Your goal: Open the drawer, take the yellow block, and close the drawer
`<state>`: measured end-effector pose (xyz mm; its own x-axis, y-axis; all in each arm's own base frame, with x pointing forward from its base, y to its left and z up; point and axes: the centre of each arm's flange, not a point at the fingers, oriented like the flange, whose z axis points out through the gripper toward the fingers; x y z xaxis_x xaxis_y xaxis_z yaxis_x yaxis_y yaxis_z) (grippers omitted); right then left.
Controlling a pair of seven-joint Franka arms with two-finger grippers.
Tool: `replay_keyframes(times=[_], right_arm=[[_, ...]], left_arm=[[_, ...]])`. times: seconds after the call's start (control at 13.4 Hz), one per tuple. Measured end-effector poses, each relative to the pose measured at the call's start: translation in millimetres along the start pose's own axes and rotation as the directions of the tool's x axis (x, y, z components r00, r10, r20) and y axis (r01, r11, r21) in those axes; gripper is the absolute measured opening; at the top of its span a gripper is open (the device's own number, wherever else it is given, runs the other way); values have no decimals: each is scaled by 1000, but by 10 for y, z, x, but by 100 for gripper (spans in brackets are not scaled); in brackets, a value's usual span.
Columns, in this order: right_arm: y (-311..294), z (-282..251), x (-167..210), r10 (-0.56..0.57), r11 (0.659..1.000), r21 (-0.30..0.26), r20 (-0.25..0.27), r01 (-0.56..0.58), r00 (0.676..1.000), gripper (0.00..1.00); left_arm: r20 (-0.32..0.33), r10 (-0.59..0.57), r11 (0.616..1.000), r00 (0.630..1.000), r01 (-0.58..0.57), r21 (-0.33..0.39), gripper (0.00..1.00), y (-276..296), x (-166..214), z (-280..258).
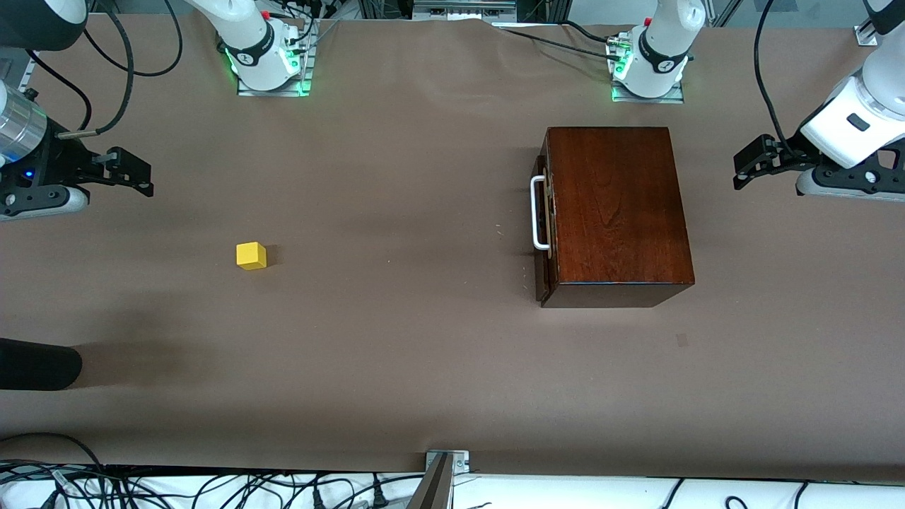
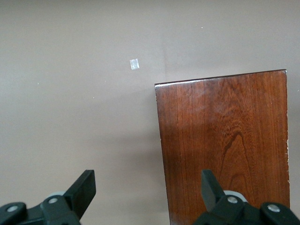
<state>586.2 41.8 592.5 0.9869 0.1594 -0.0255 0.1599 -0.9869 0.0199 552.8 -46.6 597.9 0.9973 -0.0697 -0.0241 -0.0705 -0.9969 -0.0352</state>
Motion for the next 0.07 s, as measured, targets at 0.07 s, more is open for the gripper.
replay_keyframes(times=[0.07], right_arm=[[-21, -4, 4, -4, 1000, 0, -2, 4, 1000, 100]], left_arm=[[2, -12, 1000, 1000, 12, 0, 100, 0, -2, 10]])
